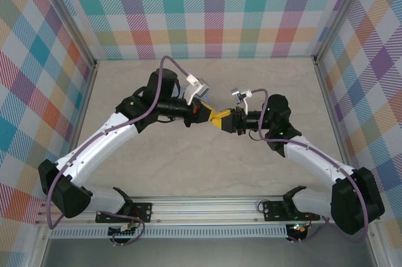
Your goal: Unlock a padlock with a key
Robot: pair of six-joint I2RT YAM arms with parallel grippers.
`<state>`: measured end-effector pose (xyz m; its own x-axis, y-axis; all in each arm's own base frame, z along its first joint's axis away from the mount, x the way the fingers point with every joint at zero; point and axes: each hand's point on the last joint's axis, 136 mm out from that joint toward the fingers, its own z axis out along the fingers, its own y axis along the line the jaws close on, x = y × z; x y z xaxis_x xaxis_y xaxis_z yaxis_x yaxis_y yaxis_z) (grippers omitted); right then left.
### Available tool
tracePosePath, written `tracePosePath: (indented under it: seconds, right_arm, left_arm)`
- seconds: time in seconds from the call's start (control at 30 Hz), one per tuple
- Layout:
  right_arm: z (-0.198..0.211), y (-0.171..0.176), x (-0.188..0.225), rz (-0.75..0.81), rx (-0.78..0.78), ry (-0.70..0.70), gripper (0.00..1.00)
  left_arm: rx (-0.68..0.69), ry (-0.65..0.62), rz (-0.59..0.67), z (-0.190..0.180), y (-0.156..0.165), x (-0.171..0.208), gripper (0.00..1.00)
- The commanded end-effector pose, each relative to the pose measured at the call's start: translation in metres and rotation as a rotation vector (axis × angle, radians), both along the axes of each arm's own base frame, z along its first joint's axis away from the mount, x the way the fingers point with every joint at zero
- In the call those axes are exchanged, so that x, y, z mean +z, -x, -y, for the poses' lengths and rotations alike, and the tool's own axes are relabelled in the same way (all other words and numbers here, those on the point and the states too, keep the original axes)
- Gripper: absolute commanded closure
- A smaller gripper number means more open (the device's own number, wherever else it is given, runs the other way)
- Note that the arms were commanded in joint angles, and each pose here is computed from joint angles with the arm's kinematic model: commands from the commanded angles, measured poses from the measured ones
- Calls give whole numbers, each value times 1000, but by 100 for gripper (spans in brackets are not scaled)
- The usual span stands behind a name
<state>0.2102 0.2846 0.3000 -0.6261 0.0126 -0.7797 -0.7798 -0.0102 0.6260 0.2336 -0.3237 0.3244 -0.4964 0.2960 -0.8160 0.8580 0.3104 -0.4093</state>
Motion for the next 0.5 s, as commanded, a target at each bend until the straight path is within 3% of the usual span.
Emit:
tracePosePath:
  seconds: [0.0,0.23,0.43,0.47]
  right_arm:
    - [-2,3,15,58,22,-26,80]
    - [-1,2,11,53,8,-7,92]
    - [1,0,4,54,-31,27,95]
    - [2,0,3,54,-39,35,95]
  left_arm:
    - [-39,27,25,6,6,14,100]
    - [-26,26,34,5,3,15,100]
    - [38,12,67,0,-6,17,85]
    - [56,12,75,-2,-8,18,77]
